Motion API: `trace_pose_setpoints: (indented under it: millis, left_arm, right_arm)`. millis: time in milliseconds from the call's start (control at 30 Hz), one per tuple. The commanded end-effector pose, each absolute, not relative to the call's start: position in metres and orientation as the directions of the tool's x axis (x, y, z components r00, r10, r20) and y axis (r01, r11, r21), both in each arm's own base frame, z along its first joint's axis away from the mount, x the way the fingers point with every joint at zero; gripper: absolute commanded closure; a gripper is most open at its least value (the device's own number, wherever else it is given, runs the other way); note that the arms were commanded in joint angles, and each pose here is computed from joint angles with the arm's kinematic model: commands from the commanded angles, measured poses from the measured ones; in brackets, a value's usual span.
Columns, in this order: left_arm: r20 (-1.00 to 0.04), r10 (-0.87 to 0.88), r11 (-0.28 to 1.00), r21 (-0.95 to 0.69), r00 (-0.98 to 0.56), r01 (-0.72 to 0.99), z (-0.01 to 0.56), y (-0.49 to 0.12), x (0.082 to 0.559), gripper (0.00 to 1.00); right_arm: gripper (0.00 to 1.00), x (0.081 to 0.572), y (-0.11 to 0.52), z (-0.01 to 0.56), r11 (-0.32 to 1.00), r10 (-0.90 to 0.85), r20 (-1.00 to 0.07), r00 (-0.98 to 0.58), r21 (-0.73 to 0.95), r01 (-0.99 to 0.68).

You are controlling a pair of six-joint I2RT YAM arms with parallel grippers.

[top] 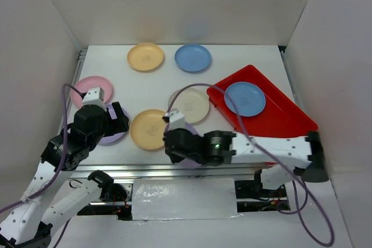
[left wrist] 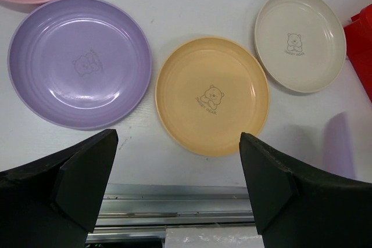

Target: Place the plates into the plastic bin on the countertop

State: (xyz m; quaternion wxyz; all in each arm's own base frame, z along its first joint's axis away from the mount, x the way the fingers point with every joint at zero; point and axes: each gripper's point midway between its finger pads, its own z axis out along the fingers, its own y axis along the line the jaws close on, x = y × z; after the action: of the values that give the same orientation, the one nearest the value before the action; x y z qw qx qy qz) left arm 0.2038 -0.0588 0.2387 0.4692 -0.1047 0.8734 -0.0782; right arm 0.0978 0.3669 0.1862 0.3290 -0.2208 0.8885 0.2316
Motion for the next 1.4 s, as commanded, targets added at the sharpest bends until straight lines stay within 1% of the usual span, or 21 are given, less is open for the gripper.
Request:
trace_pose_setpoints:
  millis: [0,33,100,233,267,300,367,400,433,500,633,833,900,1133,1167,1200,1233,1267,1300,1333,1367]
  left_arm:
    - [-0.819,-0.276,0.961,-0.252,-0.502,-0.116,0.245,-0.058,0.205,0.01]
    - [-0.821,-0.278,0.96,-0.257,-0.499,-0.113,0.246,-0.059,0.205,0.01]
    - [-0.821,-0.284,0.958,-0.262,-0.495,-0.114,0.246,-0.059,0.204,0.01]
    - [-0.825,-0.287,0.957,-0.265,-0.487,-0.115,0.247,-0.058,0.203,0.01]
    - [-0.826,-0.289,0.957,-0.268,-0.484,-0.114,0.247,-0.058,0.203,0.01]
    - [-0.826,-0.29,0.956,-0.269,-0.483,-0.113,0.247,-0.057,0.202,0.01]
    - [-0.826,-0.289,0.957,-0.27,-0.484,-0.11,0.248,-0.058,0.203,0.01]
    - [-0.826,-0.288,0.957,-0.268,-0.484,-0.111,0.247,-0.058,0.203,0.01]
    - [-0.826,-0.286,0.957,-0.267,-0.486,-0.11,0.246,-0.059,0.203,0.01]
    - [-0.822,-0.279,0.959,-0.262,-0.496,-0.106,0.244,-0.06,0.205,0.01]
    - [-0.818,-0.269,0.962,-0.255,-0.509,-0.099,0.242,-0.062,0.205,0.01]
    - [-0.82,-0.268,0.962,-0.261,-0.505,-0.086,0.243,-0.064,0.205,0.01]
    - [-0.822,-0.266,0.962,-0.262,-0.504,-0.081,0.243,-0.064,0.205,0.01]
    - [-0.825,-0.262,0.961,-0.269,-0.501,-0.059,0.245,-0.067,0.205,0.01]
    - [-0.825,-0.259,0.962,-0.267,-0.503,-0.058,0.245,-0.067,0.205,0.01]
    - [-0.824,-0.257,0.962,-0.266,-0.504,-0.056,0.244,-0.068,0.205,0.01]
    - [-0.824,-0.254,0.963,-0.265,-0.506,-0.052,0.244,-0.068,0.205,0.01]
    - [-0.824,-0.255,0.963,-0.266,-0.506,-0.051,0.245,-0.068,0.204,0.01]
    - [-0.824,-0.255,0.963,-0.266,-0.506,-0.051,0.245,-0.069,0.205,0.01]
    - [-0.825,-0.255,0.962,-0.267,-0.504,-0.05,0.245,-0.068,0.204,0.01]
    - [-0.825,-0.255,0.962,-0.267,-0.504,-0.05,0.245,-0.068,0.205,0.01]
  right_arm:
    - [1.0,0.134,0.334,0.265,0.805,-0.088,-0.784,-0.614,0.307,-0.508]
    - [1.0,0.143,0.321,0.273,0.822,-0.085,-0.79,-0.608,0.289,-0.49]
    - [1.0,0.178,0.291,0.296,0.866,0.006,-0.808,-0.589,0.299,-0.402]
    - [1.0,0.231,0.234,0.318,0.923,0.079,-0.828,-0.555,0.271,-0.273]
    - [1.0,0.244,0.222,0.32,0.938,0.094,-0.832,-0.548,0.258,-0.231]
    - [1.0,0.267,0.192,0.327,0.961,0.124,-0.838,-0.532,0.235,-0.147]
    - [1.0,0.294,0.165,0.321,0.98,0.136,-0.833,-0.536,0.193,-0.051]
    - [1.0,0.313,0.135,0.32,0.984,0.168,-0.83,-0.532,0.171,0.043]
    - [1.0,0.326,0.125,0.307,0.986,0.167,-0.815,-0.554,0.142,0.088]
    - [1.0,0.35,0.096,0.295,0.975,0.214,-0.8,-0.561,0.141,0.171]
    - [1.0,0.393,0.07,0.255,0.958,0.261,-0.76,-0.595,0.13,0.255]
    - [1.0,0.438,0.068,0.221,0.952,0.282,-0.72,-0.635,0.129,0.276]
    - [1.0,0.446,0.071,0.221,0.953,0.284,-0.717,-0.636,0.137,0.271]
    - [1.0,0.463,0.075,0.184,0.954,0.268,-0.667,-0.695,0.081,0.29]
    - [0.97,0.466,0.075,0.184,0.953,0.274,-0.667,-0.692,0.09,0.29]
    - [0.9,0.464,0.076,0.182,0.952,0.275,-0.657,-0.702,0.085,0.294]
    - [0.78,0.464,0.075,0.18,0.949,0.28,-0.651,-0.705,0.079,0.305]
    - [0.36,0.464,0.077,0.185,0.948,0.285,-0.654,-0.701,0.085,0.306]
    - [0.24,0.46,0.084,0.193,0.952,0.279,-0.663,-0.694,0.094,0.292]
    - [0.21,0.459,0.087,0.201,0.952,0.28,-0.675,-0.683,0.104,0.288]
    - [0.02,0.458,0.092,0.212,0.954,0.277,-0.688,-0.67,0.118,0.274]
